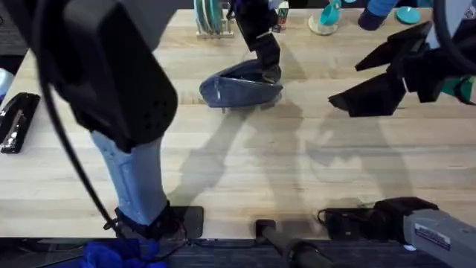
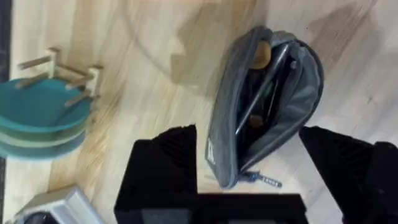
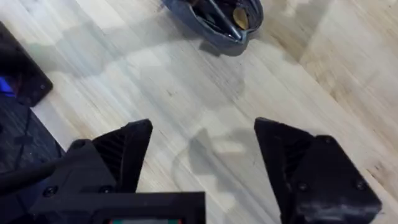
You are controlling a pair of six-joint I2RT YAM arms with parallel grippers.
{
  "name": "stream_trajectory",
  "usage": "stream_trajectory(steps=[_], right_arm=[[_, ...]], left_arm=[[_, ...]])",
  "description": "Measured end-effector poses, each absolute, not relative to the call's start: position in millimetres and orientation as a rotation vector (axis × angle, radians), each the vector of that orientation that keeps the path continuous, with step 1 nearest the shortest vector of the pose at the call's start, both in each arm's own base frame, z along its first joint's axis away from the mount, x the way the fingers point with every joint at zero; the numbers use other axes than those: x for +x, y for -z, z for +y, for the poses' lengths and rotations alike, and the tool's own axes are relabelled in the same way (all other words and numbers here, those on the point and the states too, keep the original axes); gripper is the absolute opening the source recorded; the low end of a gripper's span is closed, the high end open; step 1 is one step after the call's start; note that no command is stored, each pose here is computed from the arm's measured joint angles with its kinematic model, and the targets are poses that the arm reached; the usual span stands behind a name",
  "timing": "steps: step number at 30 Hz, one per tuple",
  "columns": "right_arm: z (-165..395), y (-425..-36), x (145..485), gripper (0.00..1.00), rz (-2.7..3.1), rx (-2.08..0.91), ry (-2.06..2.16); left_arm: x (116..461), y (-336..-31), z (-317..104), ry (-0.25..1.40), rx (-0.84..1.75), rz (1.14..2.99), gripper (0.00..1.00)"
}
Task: Unzip the bag, pick up the pens from the table one at a time and place them inside, then zip the bag closed.
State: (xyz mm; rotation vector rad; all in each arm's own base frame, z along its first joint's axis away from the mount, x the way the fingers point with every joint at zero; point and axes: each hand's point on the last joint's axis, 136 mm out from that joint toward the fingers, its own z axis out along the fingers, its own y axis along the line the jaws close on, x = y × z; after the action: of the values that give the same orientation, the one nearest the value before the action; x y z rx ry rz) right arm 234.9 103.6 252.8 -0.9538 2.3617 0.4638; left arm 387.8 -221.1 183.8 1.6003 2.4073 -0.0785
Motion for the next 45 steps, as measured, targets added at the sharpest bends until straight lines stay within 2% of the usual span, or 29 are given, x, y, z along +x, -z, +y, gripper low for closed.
stream_trajectory(steps=[3, 9, 13, 26, 32, 40, 45], right_arm=[[103.6, -252.8, 234.9, 0.997, 2.362, -0.954, -0.464], [103.6, -252.8, 234.9, 0.997, 2.362, -0.954, -0.464], [103.6, -252.8, 234.9, 0.997, 2.362, -0.954, -0.464], [103.6, -252.8, 234.9, 0.997, 2.362, -0.954, -0.464], [103.6, -252.8, 234.9, 0.997, 2.362, -0.954, -0.464], [103.6, -252.8, 234.9, 0.997, 2.362, -0.954, -0.464], [103.6, -252.8, 234.9, 0.998, 2.362, -0.954, -0.464]], left_arm=[[388.4, -209.1, -208.1, 0.076, 1.533, 2.380, 0.995], [370.5, -285.1, -156.2, 0.055, 1.328, 2.294, 0.995], [346.5, -308.8, -130.5, 0.037, 1.250, 2.266, 0.993], [275.1, -292.0, -74.8, -0.094, 1.116, 2.348, 0.993], [232.1, -281.9, -50.6, -0.132, 0.955, 2.494, 0.993], [230.7, -280.0, -36.0, -0.131, 0.737, 2.566, 0.993], [234.3, -280.5, -12.7, -0.153, 0.569, 2.606, 0.994]])
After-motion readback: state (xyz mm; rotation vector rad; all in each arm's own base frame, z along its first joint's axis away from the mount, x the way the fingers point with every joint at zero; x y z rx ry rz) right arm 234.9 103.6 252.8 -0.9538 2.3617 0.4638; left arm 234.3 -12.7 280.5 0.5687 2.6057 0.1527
